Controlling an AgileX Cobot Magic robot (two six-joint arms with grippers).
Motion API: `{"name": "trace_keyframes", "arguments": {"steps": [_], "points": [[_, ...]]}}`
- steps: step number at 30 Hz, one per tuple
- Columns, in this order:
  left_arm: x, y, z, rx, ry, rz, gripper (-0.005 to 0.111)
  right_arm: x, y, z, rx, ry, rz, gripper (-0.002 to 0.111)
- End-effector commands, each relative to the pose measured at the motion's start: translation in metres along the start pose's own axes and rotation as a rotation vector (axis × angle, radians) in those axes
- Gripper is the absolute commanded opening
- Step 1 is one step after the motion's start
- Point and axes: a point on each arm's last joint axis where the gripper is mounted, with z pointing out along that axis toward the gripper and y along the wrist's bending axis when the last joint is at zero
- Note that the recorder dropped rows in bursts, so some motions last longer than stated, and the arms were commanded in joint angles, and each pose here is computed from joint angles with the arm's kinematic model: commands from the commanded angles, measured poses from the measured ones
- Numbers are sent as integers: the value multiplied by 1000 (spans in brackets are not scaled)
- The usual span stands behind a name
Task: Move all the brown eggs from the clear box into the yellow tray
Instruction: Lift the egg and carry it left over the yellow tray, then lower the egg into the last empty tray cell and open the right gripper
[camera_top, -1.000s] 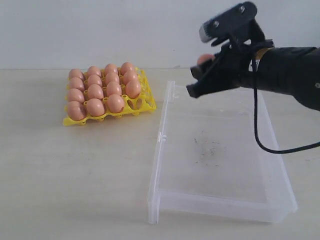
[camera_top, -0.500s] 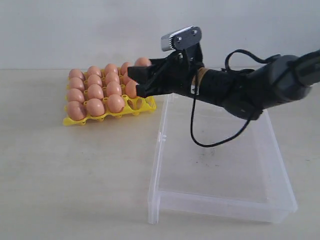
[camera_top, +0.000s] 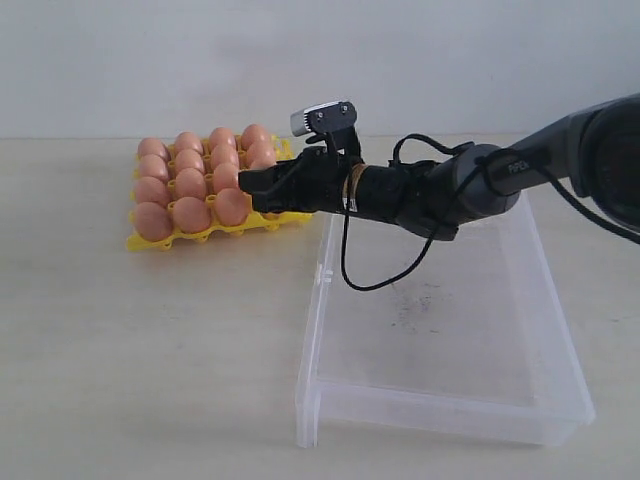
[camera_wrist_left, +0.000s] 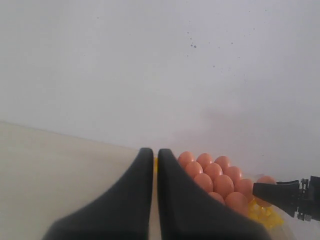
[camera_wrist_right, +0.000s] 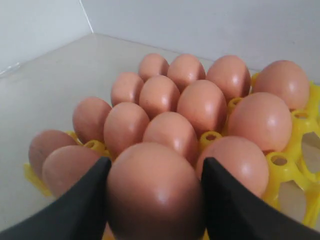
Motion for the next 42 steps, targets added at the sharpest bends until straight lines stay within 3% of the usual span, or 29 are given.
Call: {"name": "trace_keyframes", "arguments": {"steps": [1, 22, 28, 34, 38, 40, 42], "points": [[-1, 0, 0, 5, -4, 5, 4, -3, -5, 3, 43, 19, 1, 0], [-1, 0, 0, 5, -4, 5, 4, 3, -10, 2, 102, 84, 9, 0], [-1, 0, 0, 5, -4, 5, 4, 1, -1, 8, 70, 105, -31, 0], [-1, 0, 0, 5, -4, 5, 4, -5, -1, 15, 152, 157, -30, 0], [-1, 0, 0, 5, -4, 5, 4, -9, 4, 16, 93, 118, -7, 0], [-1, 0, 0, 5, -4, 5, 4, -10, 8, 17, 62, 104, -8, 8], [-1, 0, 0, 5, -4, 5, 4, -9, 7, 17, 74, 113, 11, 25]]}}
